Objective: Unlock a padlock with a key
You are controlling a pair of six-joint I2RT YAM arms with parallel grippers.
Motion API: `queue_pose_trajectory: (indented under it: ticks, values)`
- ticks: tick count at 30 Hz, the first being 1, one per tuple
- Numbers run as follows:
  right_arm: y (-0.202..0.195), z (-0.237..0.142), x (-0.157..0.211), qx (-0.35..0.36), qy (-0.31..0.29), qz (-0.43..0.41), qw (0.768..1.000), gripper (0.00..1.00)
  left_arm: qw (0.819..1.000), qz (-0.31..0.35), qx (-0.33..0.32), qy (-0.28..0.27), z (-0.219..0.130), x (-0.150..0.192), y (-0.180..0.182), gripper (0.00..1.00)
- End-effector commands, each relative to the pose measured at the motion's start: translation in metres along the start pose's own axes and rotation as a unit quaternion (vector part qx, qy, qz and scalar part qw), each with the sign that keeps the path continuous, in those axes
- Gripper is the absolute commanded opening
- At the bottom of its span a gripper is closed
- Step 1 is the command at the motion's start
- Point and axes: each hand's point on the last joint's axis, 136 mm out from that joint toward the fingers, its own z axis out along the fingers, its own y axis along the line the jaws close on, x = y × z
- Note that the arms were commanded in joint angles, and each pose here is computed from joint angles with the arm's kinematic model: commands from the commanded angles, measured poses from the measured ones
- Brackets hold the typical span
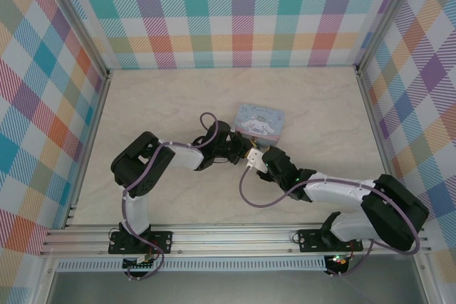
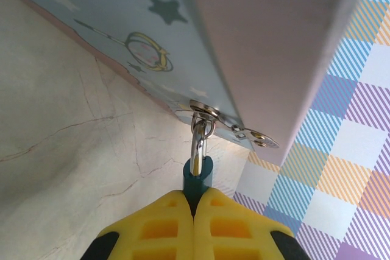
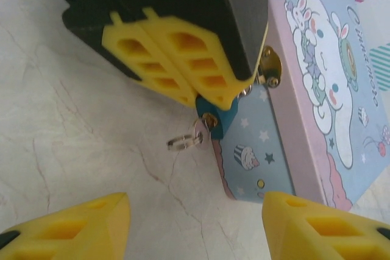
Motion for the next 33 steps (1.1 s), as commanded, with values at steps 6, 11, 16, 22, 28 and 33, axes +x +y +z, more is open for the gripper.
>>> queue_pose_trajectory:
  ticks: [6, 11, 16, 22, 28, 33]
  values:
    - [-0.009, 0.015, -0.025, 0.033, -0.046, 0.004, 0.998, 0.57, 1.000, 0.006, -0.002, 0.008, -0.003, 0.007, -0.010, 0.00]
    - [-0.016, 0.021, -0.022, 0.048, -0.044, 0.014, 0.998, 0.51, 1.000, 0.006, -0.004, 0.009, -0.004, 0.008, -0.010, 0.00]
    - [-0.022, 0.024, -0.022, 0.056, -0.043, 0.020, 0.997, 0.45, 1.000, 0.008, -0.003, 0.009, -0.004, 0.008, -0.011, 0.00]
    - [-0.022, 0.029, -0.015, 0.057, -0.030, 0.015, 0.998, 0.33, 1.000, 0.007, -0.004, 0.008, -0.004, 0.007, -0.010, 0.00]
    - [-0.023, 0.028, -0.015, 0.054, -0.028, 0.025, 0.998, 0.22, 1.000, 0.006, -0.005, 0.011, -0.004, 0.008, -0.009, 0.00]
    - [-0.023, 0.029, -0.020, 0.046, -0.032, 0.029, 0.998, 0.22, 1.000, 0.007, -0.004, 0.011, -0.004, 0.008, -0.010, 0.00]
